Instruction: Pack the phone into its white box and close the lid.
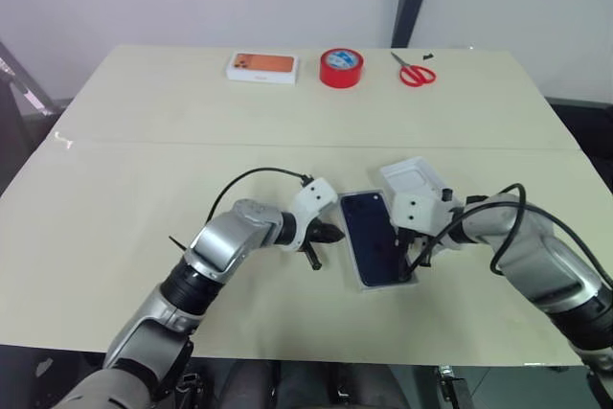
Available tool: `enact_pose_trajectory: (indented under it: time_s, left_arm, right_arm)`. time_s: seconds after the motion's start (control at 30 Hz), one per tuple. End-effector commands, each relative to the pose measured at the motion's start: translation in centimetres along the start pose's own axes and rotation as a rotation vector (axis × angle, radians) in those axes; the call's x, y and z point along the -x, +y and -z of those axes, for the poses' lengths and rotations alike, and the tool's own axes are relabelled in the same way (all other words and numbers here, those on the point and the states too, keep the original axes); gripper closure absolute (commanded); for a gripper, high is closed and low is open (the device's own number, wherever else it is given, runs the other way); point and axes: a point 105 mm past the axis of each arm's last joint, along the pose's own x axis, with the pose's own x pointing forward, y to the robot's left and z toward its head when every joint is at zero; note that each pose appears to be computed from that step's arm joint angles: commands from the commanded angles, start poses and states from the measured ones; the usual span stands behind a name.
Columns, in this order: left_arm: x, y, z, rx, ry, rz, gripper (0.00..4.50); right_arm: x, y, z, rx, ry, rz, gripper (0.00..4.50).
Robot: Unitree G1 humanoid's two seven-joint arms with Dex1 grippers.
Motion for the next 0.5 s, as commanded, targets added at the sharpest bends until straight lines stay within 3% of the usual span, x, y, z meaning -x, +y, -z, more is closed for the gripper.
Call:
enact_pose_trajectory:
  time_s: [0.03,0.23,0.33,0.5]
  left_arm:
    - [-0.5,-0.7,-1.2,-0.022,-0.034,0.029,4.39]
    - [1.0,-0.8,-0.9,-0.050,-0.042,0.038,4.39]
    - [2.3,0.4,-0.9,-0.028,-0.067,-0.012,4.50]
    - [5.4,1.0,-1.8,-0.065,-0.190,-0.036,4.50]
  right_arm:
    - [0.1,0.9,-1.7,0.049,-0.066,-0.035,4.50]
    - [1.1,0.2,-1.3,-0.020,-0.066,-0.050,4.50]
    - [2.4,0.1,-1.5,-0.072,-0.091,-0.076,3.67]
    - [4.6,-1.5,-1.6,-0.186,-0.138,-0.028,1.15]
